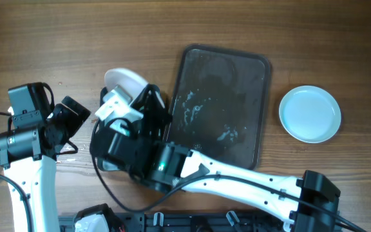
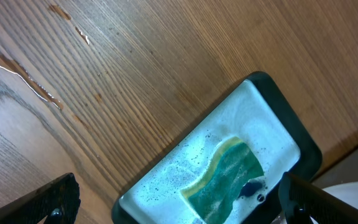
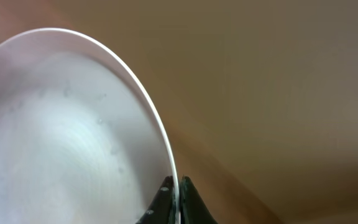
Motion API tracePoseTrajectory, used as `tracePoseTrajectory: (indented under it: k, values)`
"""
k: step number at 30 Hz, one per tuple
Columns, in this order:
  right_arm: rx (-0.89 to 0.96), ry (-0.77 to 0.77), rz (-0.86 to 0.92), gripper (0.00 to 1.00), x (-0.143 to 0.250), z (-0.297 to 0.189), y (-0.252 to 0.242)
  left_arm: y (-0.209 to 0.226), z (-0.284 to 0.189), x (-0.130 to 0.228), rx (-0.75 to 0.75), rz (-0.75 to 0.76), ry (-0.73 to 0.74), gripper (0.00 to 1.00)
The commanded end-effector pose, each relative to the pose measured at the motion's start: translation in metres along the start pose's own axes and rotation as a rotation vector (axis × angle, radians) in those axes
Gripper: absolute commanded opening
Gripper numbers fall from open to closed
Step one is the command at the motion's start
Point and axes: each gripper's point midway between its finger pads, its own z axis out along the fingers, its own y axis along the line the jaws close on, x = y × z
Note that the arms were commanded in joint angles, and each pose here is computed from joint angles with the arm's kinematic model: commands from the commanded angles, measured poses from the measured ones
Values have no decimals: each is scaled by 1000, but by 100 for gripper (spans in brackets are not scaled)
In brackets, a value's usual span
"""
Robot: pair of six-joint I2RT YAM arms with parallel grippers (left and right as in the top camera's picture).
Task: Clean dirty plates on tray and stack at the side
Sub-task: 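Lift the plate with the right gripper and tilt it over the basin, then carry the plate right and lower it onto the cleaned plate stack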
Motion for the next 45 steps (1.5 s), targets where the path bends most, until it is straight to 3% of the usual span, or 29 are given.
tracePoseTrajectory:
  k: [1, 3, 6, 7, 9, 11, 13, 16, 19, 22, 25, 28, 31, 35, 39, 42, 45]
  values:
    - [41, 29, 28, 4, 6, 21, -13, 1, -6, -6, 2, -16, -29, 100]
    - [-51, 8, -79, 4, 4, 18, 5, 1, -6, -6, 2, -16, -29, 100]
    - [75, 22, 38, 4, 3, 19, -18, 1, -6, -6, 2, -16, -29, 100]
    - [40, 14, 66, 4, 1, 19, -12, 1, -6, -6, 2, -16, -29, 100]
    - [-153, -24, -90, 5, -1, 11, 25, 1, -6, -6, 2, -16, -29, 100]
    - [-48, -7, -114, 4, 0, 13, 9, 1, -6, -6, 2, -16, -29, 100]
    - [25, 2, 9, 4, -1, 14, -5, 1, -6, -6, 2, -16, -29, 100]
    - [-205, -29, -200, 4, 3, 10, 37, 1, -6, -6, 2, -16, -29, 100]
    - [-134, 20, -52, 4, 11, 19, 25, 1, -6, -6, 2, -16, -29, 100]
    - [-276, 46, -55, 4, 22, 15, 49, 1, -6, -6, 2, -16, -29, 100]
    - [-271, 170, 202, 4, 46, 21, 46, 1, -6, -6, 2, -16, -29, 100]
    - [-392, 364, 455, 4, 77, 26, 62, 1, -6, -6, 2, -16, -29, 100]
    - [-516, 471, 557, 4, 87, 38, 65, 1, -6, -6, 2, -16, -29, 100]
    - [-633, 531, 753, 4, 88, 63, 19, 1, -6, -6, 2, -16, -29, 100]
    - [-674, 503, 978, 4, 94, 85, -69, 1, -6, -6, 2, -16, -29, 100]
    - [-585, 484, 1099, 4, 122, 99, -142, 1, -6, -6, 2, -16, -29, 100]
    - [-388, 553, 1201, 4, 188, 106, -215, 1, -6, -6, 2, -16, -29, 100]
